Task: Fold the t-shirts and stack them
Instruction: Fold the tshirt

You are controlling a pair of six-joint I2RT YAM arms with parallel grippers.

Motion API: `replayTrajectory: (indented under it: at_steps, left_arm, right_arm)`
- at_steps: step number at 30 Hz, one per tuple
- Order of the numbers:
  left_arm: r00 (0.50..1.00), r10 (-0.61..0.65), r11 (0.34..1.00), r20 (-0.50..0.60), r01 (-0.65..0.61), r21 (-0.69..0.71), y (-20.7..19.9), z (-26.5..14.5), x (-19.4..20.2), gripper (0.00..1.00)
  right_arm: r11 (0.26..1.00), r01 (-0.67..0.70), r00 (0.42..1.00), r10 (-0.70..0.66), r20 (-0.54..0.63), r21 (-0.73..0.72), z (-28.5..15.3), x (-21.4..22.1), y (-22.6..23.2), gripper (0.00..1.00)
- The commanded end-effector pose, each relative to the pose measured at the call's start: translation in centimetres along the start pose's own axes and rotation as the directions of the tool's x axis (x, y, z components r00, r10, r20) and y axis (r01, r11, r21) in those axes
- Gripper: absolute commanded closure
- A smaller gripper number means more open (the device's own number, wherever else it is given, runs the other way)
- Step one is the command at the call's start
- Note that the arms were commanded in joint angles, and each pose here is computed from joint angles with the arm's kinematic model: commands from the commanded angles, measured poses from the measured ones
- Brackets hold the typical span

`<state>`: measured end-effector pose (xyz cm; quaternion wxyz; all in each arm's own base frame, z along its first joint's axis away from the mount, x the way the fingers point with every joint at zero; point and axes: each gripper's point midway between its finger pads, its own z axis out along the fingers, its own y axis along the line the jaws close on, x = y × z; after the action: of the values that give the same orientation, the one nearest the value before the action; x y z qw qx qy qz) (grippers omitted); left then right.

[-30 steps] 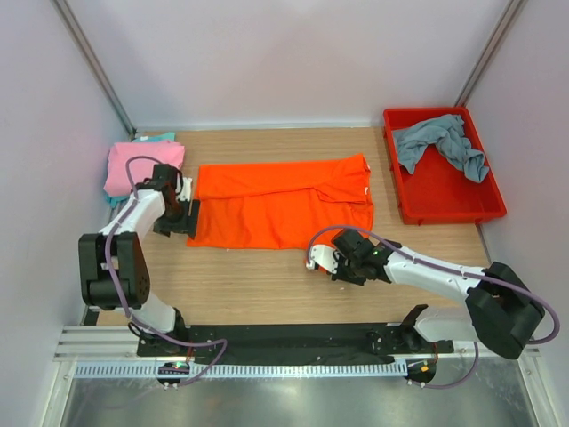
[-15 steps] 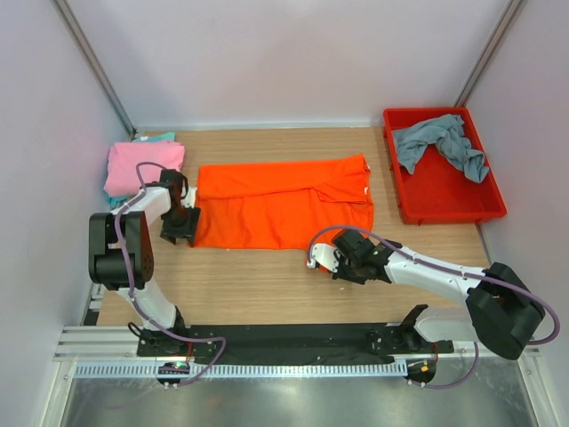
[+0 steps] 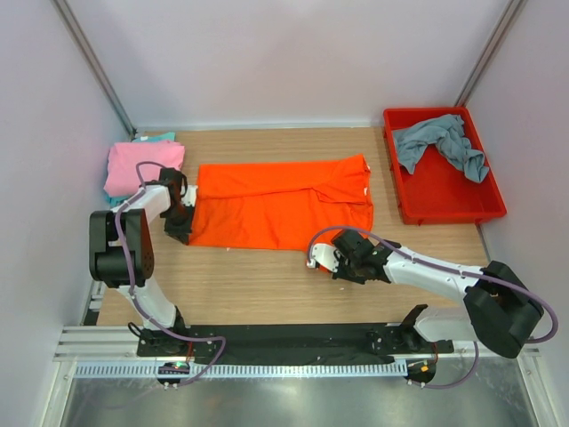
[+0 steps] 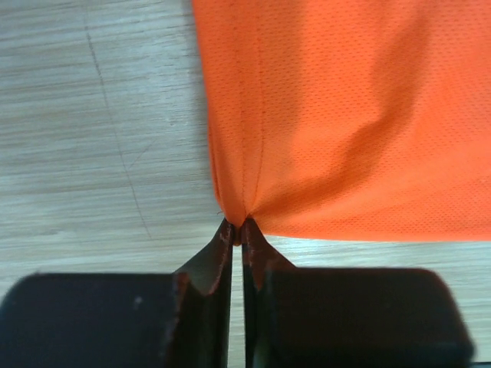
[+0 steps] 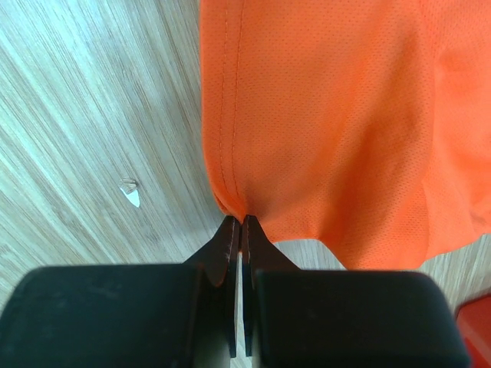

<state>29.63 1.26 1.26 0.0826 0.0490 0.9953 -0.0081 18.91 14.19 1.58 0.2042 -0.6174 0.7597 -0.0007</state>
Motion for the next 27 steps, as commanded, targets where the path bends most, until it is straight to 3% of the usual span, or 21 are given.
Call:
replayTrajectory:
  at_steps: [1, 5, 13, 27]
  left_arm:
    - [1.0, 0.004, 0.998, -0.007, -0.003, 0.062, -0.9, 1.4, 0.2, 1.0]
    - [1.0, 0.023, 0.994, 0.008, -0.024, 0.104, -1.6, 0.6, 0.2, 1.0]
    - [0.995, 0.052, 0.988, 0.081, -0.063, 0.138, -2.3, -4.1, -1.1, 1.0]
    - [0.979, 0.07, 0.984, 0.193, -0.099, 0.147, -2.3, -9.0, -6.1, 1.0]
  right_arm:
    - [0.999, -0.015, 1.0, 0.015, 0.004, 0.033, 0.0, -0.1, -0.6, 0.99]
    - [0.995, -0.042, 0.999, 0.042, 0.006, 0.096, -0.6, -0.1, -1.9, 0.99]
    - [0.952, -0.173, 0.98, 0.141, 0.139, 0.253, -4.4, -1.3, -7.3, 0.99]
    - [0.864, -0.237, 0.96, 0.139, 0.243, 0.443, -10.7, -5.6, -18.5, 0.99]
